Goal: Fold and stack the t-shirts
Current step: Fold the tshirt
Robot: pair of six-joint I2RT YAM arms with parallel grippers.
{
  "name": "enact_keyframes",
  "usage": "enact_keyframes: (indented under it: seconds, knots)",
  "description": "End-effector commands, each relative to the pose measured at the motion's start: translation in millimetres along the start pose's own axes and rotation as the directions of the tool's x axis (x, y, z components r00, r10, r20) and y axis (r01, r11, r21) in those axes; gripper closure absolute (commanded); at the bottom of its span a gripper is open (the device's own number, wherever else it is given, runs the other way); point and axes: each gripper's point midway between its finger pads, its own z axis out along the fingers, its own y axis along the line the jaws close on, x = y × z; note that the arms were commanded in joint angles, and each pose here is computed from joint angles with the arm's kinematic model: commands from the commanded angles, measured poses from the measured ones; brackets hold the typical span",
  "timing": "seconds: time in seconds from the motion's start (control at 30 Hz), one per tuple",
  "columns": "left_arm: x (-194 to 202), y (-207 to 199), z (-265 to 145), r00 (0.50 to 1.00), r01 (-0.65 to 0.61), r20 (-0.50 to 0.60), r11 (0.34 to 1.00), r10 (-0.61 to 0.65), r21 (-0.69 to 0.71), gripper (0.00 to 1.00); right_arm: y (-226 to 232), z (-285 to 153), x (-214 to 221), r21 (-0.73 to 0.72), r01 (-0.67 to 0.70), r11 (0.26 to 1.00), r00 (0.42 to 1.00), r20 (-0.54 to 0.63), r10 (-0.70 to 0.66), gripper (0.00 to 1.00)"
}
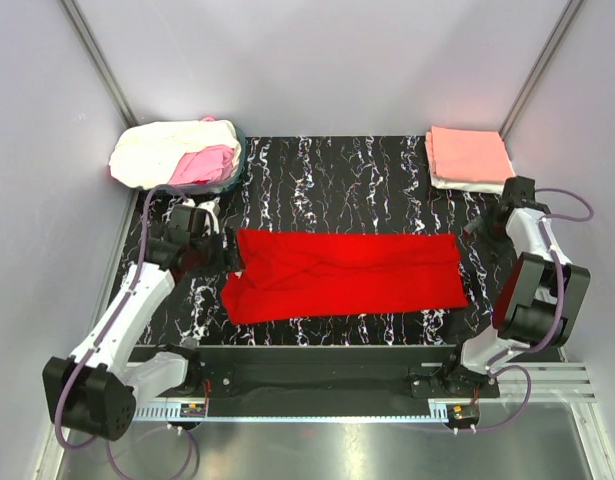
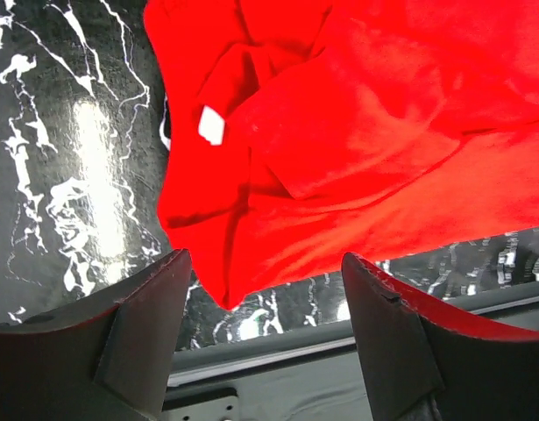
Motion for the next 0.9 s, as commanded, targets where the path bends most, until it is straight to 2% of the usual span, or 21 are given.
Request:
enact_keyframes:
  seconds: [0.0, 0.1, 0.2, 0.23, 0.27, 0.37, 0.4, 0.5, 0.67, 0.77, 0.87]
  knots:
    - [-2.6, -1.0, 4.7, 0.996, 0.066, 0.062, 0.998, -0.067, 0.011, 0.26, 44.7, -41.0, -11.7, -0.164, 0.045, 0.985, 0.995, 0.095, -0.029, 0.24]
    - [0.2, -6.2, 18.9, 0.992, 0.102, 0.065, 0.994, -0.104, 0.040, 0.29, 90.3, -52.2, 14.3, -0.333, 0.154, 0.930, 0.988, 0.075, -0.137, 0.31]
    - [1.6, -12.3, 33.4, 0.989, 0.127, 0.065, 0.990, -0.131, 0.058, 0.32, 112.0, -45.0, 29.8, -0.394, 0.208, 0.895, 0.977, 0.037, -0.211, 0.39]
    - [4.4, -12.6, 39.4, 0.989, 0.135, 0.049, 0.989, -0.138, 0.053, 0.33, 118.2, -34.0, 40.3, -0.415, 0.211, 0.885, 0.971, -0.014, -0.238, 0.40]
    - [3.4, -18.0, 43.9, 0.989, 0.138, 0.053, 0.988, -0.142, 0.066, 0.33, 124.3, -31.5, 40.0, -0.422, 0.220, 0.880, 0.968, -0.019, -0.251, 0.46]
    - [10.5, -23.9, 57.6, 0.989, 0.146, 0.028, 0.987, -0.148, 0.073, 0.34, 130.4, -6.9, 46.2, -0.393, 0.250, 0.885, 0.952, -0.067, -0.299, 0.56]
    - [13.0, -24.6, 60.9, 0.988, 0.148, 0.022, 0.986, -0.150, 0.073, 0.34, 121.8, 8.7, 52.8, -0.343, 0.255, 0.904, 0.944, -0.112, -0.309, 0.63]
    - [20.7, -25.4, 69.2, 0.989, 0.150, 0.001, 0.987, -0.150, 0.064, 0.35, 102.4, 24.9, 57.5, -0.237, 0.267, 0.934, 0.938, -0.157, -0.308, 0.64]
    - [27.8, -22.3, 75.9, 0.990, 0.139, -0.011, 0.989, -0.139, 0.055, 0.35, 74.8, 37.1, 75.3, -0.163, 0.290, 0.943, 0.927, -0.198, -0.319, 0.64]
    - [27.6, -22.0, 76.4, 0.991, 0.137, -0.012, 0.989, -0.136, 0.053, 0.36, 61.7, 31.3, 85.9, -0.130, 0.269, 0.954, 0.928, -0.231, -0.293, 0.67]
    - [27.6, -20.5, 76.0, 0.992, 0.129, -0.008, 0.991, -0.129, 0.045, 0.36, 48.3, 9.2, 86.8, -0.114, 0.243, 0.963, 0.948, -0.183, -0.260, 0.71]
